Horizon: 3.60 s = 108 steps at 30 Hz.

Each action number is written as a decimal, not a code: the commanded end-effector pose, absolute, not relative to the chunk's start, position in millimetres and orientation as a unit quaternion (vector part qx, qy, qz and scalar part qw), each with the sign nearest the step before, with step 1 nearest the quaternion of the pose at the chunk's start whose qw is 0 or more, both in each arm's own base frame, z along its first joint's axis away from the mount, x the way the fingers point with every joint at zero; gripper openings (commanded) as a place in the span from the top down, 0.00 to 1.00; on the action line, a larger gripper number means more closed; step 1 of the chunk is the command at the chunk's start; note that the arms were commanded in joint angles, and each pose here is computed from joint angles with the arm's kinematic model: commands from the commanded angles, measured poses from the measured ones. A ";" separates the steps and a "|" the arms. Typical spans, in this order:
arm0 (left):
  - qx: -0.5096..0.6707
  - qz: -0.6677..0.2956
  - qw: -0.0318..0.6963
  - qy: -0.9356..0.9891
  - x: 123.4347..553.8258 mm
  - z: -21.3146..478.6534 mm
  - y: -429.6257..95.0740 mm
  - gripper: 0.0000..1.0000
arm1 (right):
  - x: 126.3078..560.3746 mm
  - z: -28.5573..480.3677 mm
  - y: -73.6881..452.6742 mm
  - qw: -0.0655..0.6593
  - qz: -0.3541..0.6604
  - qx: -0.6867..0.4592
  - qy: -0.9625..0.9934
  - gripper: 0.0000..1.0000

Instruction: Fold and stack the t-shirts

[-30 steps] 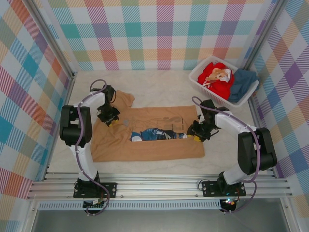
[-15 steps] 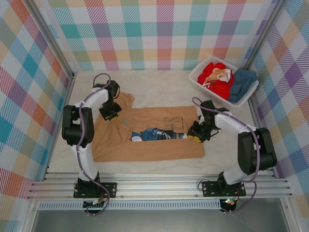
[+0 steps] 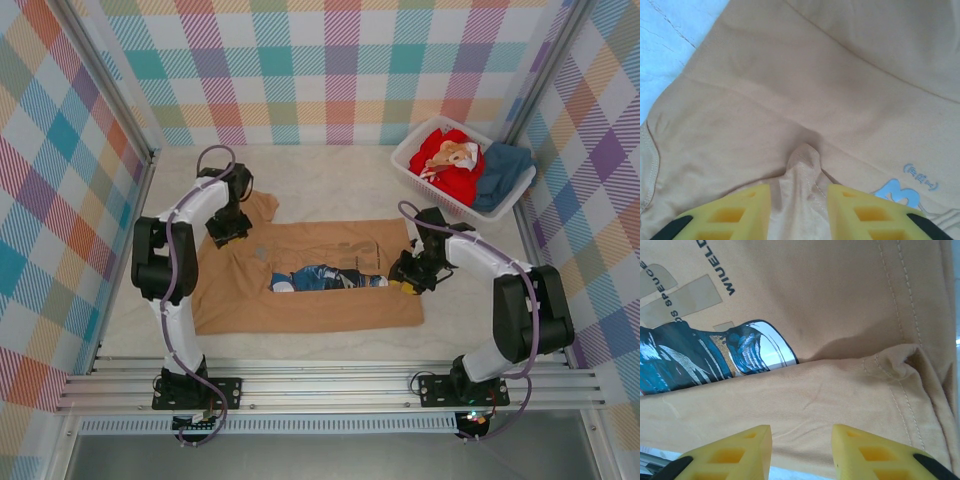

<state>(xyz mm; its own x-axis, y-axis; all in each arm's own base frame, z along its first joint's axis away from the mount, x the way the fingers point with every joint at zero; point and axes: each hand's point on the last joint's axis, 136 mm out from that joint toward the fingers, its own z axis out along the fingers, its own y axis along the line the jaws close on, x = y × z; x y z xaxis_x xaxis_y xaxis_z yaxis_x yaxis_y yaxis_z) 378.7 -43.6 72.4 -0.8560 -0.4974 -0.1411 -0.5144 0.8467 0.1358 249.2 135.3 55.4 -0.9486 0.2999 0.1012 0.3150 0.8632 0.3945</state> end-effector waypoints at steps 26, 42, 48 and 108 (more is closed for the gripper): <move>-0.403 -0.010 0.018 0.915 318.5 66.2 -4.6 0.77 | 245.6 25.8 96.3 0.033 -0.116 -0.282 -0.952 0.75; -0.381 -0.098 0.177 0.902 442.2 127.5 3.9 0.65 | 344.3 99.7 85.3 -0.156 -0.113 -0.170 -0.966 0.68; -0.359 -0.158 0.228 0.891 518.3 127.6 -8.4 0.60 | 421.2 90.9 81.0 -0.189 -0.059 -0.182 -0.963 0.66; -0.247 -0.002 0.213 0.945 599.6 26.2 -32.9 0.64 | 469.3 19.8 104.9 -0.138 0.007 -0.220 -0.966 1.00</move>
<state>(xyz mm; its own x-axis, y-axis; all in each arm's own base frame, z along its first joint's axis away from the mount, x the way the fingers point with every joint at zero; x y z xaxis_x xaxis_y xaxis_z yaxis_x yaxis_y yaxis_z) 607.8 -35.7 33.7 -0.7667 -0.4742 -0.4327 -0.4609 0.8758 -0.1430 475.2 101.1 23.5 -0.8505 0.4392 -0.2896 0.4431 0.8947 0.0555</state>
